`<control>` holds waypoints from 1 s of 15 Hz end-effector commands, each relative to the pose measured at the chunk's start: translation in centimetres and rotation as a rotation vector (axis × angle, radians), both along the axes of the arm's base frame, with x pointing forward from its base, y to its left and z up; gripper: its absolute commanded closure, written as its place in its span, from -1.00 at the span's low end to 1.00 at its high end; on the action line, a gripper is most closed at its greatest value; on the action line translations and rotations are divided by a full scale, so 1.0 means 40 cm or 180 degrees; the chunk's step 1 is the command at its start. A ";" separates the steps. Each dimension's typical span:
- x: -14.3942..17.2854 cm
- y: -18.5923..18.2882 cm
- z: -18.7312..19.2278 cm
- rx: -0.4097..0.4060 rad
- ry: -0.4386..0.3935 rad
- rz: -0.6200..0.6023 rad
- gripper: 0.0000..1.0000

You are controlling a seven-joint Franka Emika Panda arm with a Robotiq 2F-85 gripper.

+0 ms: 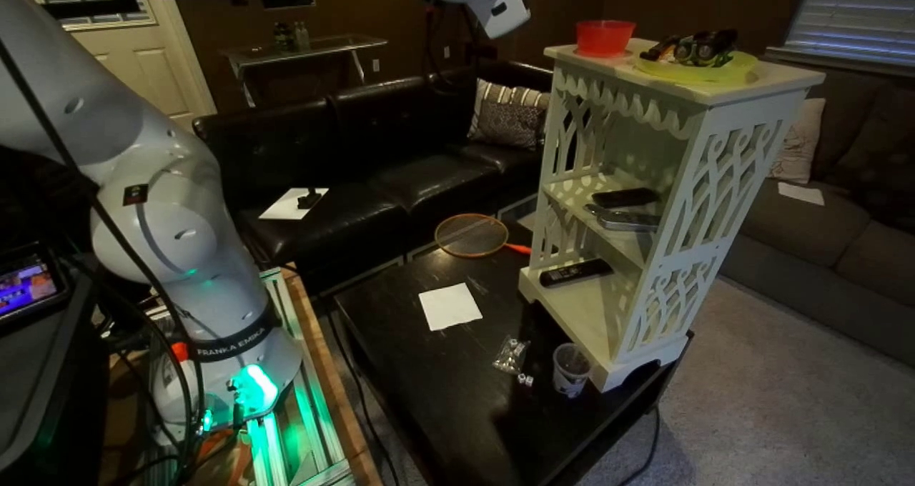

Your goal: Put the blue book on top of the orange bowl.

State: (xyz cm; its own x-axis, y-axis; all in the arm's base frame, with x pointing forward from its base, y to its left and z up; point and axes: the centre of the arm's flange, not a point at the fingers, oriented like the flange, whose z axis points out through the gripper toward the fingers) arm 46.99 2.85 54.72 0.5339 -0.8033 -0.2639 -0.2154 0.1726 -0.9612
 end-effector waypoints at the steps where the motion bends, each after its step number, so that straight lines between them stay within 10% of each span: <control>1: 0.008 0.021 -0.009 -0.0033 -0.0156 -0.0232 0.84; 10: 0.054 0.086 0.007 -0.0513 -0.0661 -0.0664 0.84; 15: 0.142 0.142 -0.045 -0.0817 -0.0394 -0.0792 0.84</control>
State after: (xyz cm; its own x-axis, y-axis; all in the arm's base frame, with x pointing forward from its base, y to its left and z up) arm 49.02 6.90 53.68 0.3860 -0.9225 0.0070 -0.0351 -0.0223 -0.9991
